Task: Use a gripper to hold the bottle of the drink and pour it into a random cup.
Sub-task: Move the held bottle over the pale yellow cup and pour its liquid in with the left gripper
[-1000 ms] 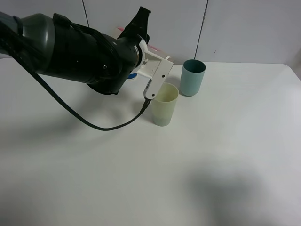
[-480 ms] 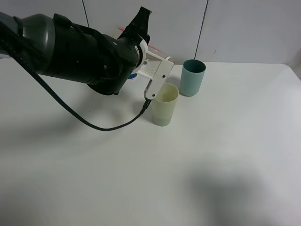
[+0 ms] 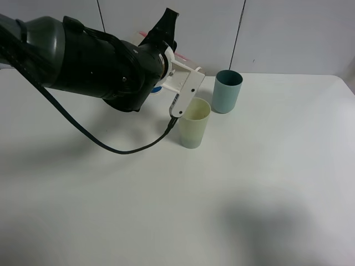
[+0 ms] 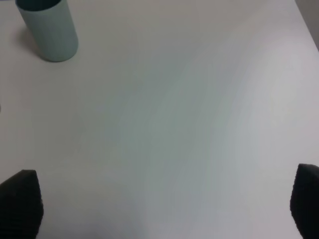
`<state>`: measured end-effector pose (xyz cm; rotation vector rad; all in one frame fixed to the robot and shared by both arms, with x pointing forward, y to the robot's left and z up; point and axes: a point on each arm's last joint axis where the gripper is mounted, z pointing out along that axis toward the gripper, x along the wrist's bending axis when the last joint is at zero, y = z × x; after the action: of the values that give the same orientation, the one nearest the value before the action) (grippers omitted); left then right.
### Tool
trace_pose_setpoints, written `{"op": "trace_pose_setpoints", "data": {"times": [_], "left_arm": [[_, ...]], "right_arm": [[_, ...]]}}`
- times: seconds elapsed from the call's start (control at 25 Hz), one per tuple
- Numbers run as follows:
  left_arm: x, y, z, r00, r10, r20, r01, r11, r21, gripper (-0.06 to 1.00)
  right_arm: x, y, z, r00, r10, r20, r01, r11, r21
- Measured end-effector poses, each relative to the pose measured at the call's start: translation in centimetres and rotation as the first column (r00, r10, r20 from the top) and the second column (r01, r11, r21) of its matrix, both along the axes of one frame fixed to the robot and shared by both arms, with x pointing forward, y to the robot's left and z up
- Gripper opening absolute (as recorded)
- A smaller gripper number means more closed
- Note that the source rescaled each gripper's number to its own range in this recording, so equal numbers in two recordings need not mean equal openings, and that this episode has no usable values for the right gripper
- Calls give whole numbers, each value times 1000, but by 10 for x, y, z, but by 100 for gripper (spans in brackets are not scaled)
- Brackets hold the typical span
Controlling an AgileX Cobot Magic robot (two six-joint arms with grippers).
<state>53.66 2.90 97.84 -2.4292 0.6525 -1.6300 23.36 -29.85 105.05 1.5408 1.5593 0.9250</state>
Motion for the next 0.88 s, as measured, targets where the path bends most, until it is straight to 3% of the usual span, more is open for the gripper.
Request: {"op": "trace_pose_setpoints", "data": {"times": [0.88], "left_arm": [[1,3,2,1000,4,30,-6,998,70,1]], "right_arm": [[0,0,0,1000,0,0,0,1000,0]]}}
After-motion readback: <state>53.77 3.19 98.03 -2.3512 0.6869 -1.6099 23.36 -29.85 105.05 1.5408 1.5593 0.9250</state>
